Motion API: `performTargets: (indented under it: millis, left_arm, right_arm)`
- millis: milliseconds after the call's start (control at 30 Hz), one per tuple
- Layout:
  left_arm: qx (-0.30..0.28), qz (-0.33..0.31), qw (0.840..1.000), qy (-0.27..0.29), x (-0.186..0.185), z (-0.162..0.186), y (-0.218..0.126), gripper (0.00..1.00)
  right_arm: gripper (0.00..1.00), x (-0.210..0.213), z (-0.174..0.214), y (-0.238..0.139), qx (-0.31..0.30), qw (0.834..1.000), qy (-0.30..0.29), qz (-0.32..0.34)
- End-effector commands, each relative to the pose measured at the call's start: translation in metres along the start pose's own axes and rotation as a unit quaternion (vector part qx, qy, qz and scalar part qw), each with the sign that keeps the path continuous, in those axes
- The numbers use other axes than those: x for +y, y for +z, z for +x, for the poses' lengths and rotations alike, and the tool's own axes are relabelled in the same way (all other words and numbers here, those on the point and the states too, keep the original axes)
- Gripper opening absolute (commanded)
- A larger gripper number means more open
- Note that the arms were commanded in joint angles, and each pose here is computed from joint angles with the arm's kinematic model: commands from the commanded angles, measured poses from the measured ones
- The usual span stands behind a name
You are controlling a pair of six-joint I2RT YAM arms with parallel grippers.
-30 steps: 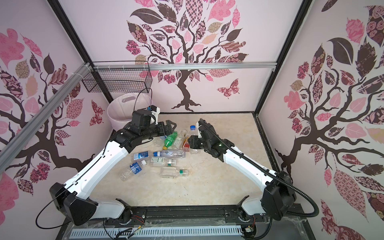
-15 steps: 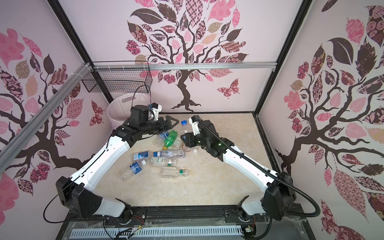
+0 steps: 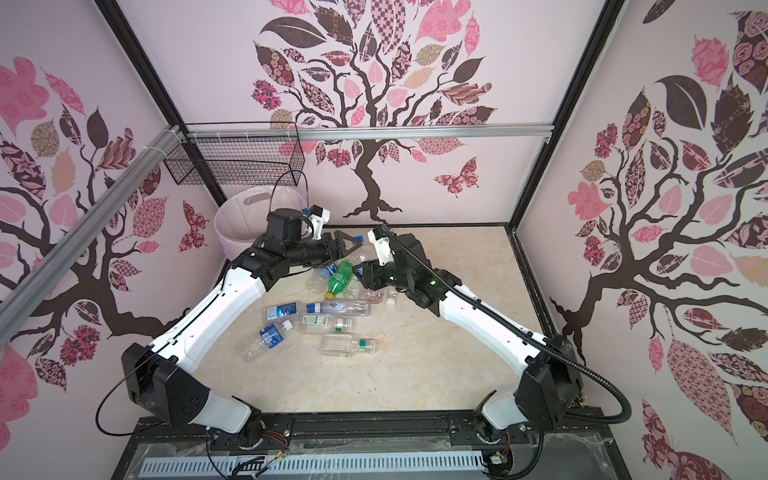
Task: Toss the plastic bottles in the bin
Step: 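Grasp the Pepsi bottle's blue cap with the left gripper while the right holds it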
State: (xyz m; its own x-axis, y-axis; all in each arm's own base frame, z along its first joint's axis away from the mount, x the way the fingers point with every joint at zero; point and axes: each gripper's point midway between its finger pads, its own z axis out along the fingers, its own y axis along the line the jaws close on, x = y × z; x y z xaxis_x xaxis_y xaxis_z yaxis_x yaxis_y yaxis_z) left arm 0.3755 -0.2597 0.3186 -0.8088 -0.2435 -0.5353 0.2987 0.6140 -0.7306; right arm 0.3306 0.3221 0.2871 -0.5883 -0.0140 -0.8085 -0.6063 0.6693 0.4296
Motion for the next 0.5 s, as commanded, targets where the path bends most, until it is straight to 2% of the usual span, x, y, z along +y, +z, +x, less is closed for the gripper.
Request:
performTargets:
  millis: [0,167,367,467]
  left_arm:
    - [-0.013,0.015,1.000,0.012,-0.0120,-0.0137,-0.0001,0.69]
    - [-0.013,0.012,1.000,0.006,-0.0092,-0.0158,0.0045,0.61]
    - [-0.016,0.004,1.000,0.002,-0.0050,-0.0167,0.0062,0.45]
    - [-0.019,0.004,1.000,-0.001,-0.0051,-0.0167,0.0050,0.37]
  right_arm:
    - [0.54,0.0168,-0.0090,0.0042,-0.005,0.999,-0.019,-0.028]
    - [0.54,0.0194,-0.0035,0.0083,0.004,0.999,-0.027,-0.032]
    - [0.55,0.0168,-0.0041,0.0088,0.001,0.999,-0.025,-0.025]
    - [0.60,0.0155,-0.0049,0.0084,-0.001,1.000,-0.022,-0.022]
